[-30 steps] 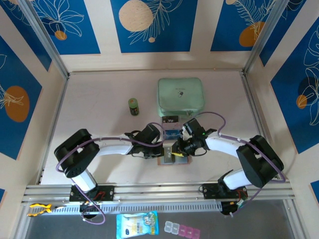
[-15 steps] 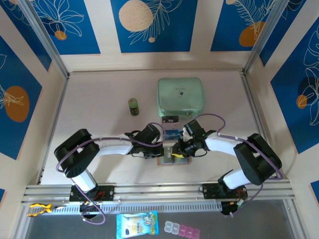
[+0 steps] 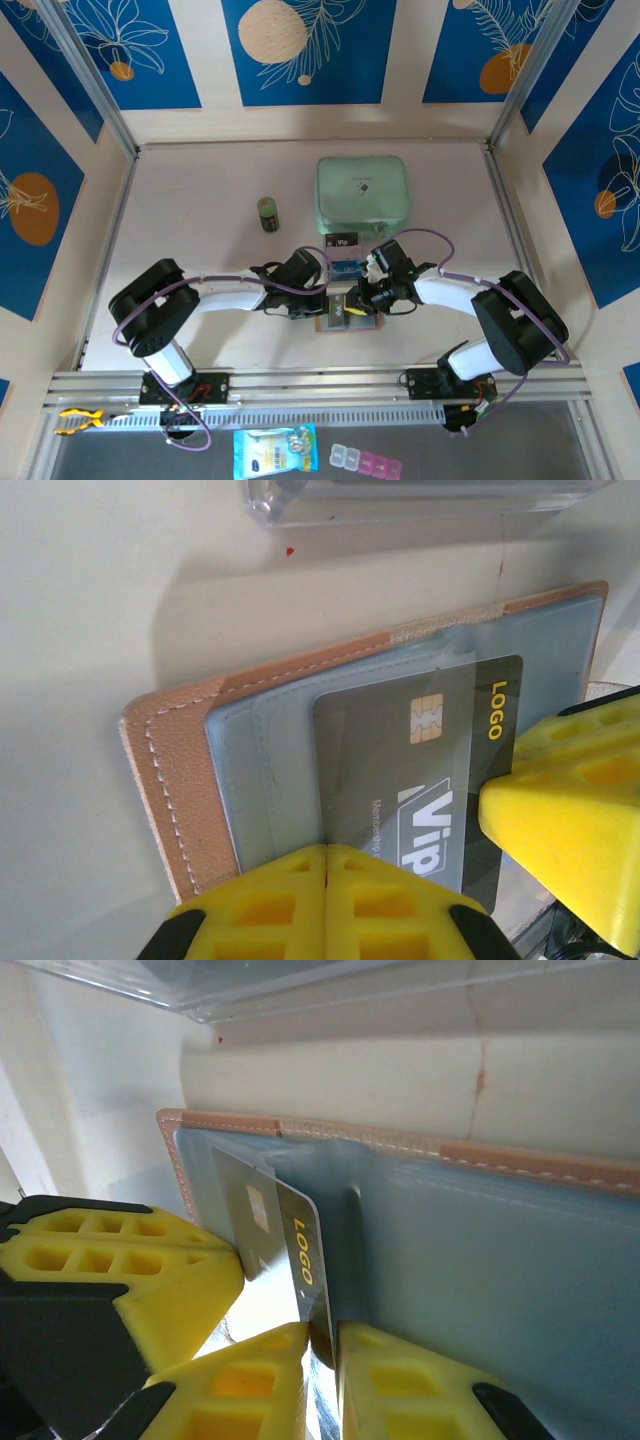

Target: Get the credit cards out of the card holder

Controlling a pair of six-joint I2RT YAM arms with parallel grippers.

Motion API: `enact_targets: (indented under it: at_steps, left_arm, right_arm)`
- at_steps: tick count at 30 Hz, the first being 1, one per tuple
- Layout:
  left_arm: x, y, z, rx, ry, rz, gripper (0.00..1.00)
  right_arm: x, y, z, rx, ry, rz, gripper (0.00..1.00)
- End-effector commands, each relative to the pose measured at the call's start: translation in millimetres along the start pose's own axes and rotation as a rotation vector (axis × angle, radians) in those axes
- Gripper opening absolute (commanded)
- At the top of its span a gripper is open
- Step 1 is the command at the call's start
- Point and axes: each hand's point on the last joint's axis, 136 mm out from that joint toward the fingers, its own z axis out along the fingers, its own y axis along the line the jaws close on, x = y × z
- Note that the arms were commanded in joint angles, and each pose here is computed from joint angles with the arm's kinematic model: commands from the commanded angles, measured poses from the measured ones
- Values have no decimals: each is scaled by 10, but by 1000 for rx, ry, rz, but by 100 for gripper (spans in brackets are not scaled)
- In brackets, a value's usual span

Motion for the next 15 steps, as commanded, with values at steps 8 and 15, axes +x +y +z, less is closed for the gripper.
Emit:
enact_targets:
  at_steps: [8, 15]
  left_arm:
    - [108, 179, 43, -65, 38, -8, 0]
    - [108, 184, 41, -66, 38, -10, 0]
  right_arm:
    - [60, -65, -61, -10, 0, 17, 11]
    - [55, -177, -229, 49, -31, 11, 10]
